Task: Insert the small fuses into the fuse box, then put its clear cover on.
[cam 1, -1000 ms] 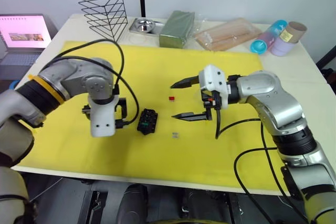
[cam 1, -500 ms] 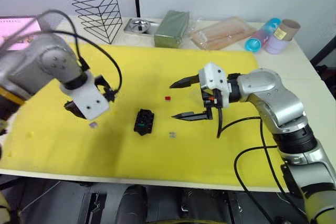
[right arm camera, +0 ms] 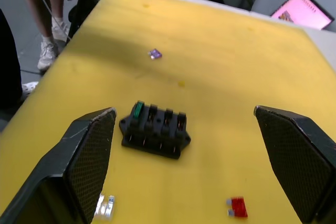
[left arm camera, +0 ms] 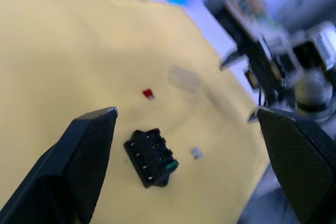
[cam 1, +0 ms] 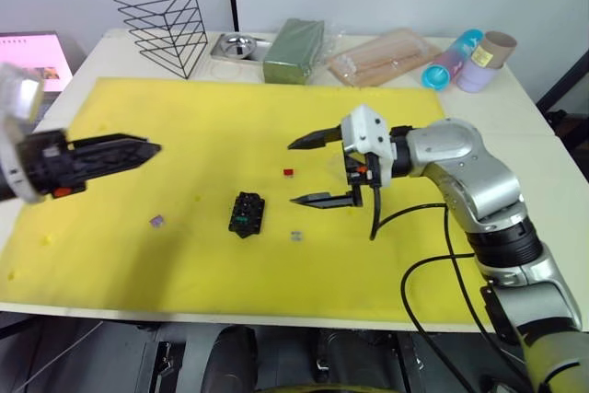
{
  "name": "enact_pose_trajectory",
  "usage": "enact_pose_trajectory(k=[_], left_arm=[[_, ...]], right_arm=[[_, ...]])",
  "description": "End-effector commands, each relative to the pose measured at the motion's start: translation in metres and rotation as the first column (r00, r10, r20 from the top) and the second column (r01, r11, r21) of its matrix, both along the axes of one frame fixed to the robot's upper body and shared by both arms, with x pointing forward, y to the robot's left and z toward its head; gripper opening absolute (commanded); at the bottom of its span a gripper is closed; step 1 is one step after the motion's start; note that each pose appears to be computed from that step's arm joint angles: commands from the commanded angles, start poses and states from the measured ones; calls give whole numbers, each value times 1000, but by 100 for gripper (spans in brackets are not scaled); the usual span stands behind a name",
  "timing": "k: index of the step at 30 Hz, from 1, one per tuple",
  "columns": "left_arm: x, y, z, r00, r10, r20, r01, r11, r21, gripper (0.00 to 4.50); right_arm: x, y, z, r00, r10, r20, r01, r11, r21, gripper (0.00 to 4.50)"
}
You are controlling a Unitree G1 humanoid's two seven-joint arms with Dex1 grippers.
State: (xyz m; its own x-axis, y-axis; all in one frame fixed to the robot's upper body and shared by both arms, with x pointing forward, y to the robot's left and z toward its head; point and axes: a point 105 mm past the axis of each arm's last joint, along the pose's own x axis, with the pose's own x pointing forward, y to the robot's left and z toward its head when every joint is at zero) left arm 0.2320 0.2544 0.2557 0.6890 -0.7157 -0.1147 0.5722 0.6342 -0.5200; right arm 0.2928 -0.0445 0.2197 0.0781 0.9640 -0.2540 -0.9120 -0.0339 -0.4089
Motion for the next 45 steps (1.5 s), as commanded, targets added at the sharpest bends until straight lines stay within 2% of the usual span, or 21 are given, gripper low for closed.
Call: enact_pose_trajectory(k=[1,4,9,15,21,28,30,38,45], left_arm=[[-36,22,-17,987,154,-37,-159,965,-208,448],[-66,30,-63,943,295,-153,-329,893,-307,448],[-80,9,-90,896,392,-210,-444,805,-393,448],[-60,-2,-103,842,464,-275,-538,691,-482,448],[-40,-2,-111,793,522,-315,-607,628,-487,448],[-30,-5,-121,770,521,-369,-637,598,-485,448],[-26,-5,-120,757,530,-382,-652,573,-497,448],[-10,-22,-128,743,508,-435,-669,582,-463,448],[-6,-25,-133,712,538,-451,-702,566,-433,448]], right_arm=[[-3,5,10,998,38,40,-39,999,24,450],[-6,10,8,998,57,41,-58,998,28,450],[-9,14,6,996,75,40,-76,997,30,450],[-8,11,7,997,69,37,-70,997,24,450],[-9,10,11,996,73,41,-74,997,13,450],[-8,9,14,997,68,43,-68,998,-2,450],[-7,8,15,997,64,46,-64,998,-3,450],[-5,6,13,998,49,41,-48,999,-12,450],[-5,6,13,998,43,39,-43,999,-9,450]])
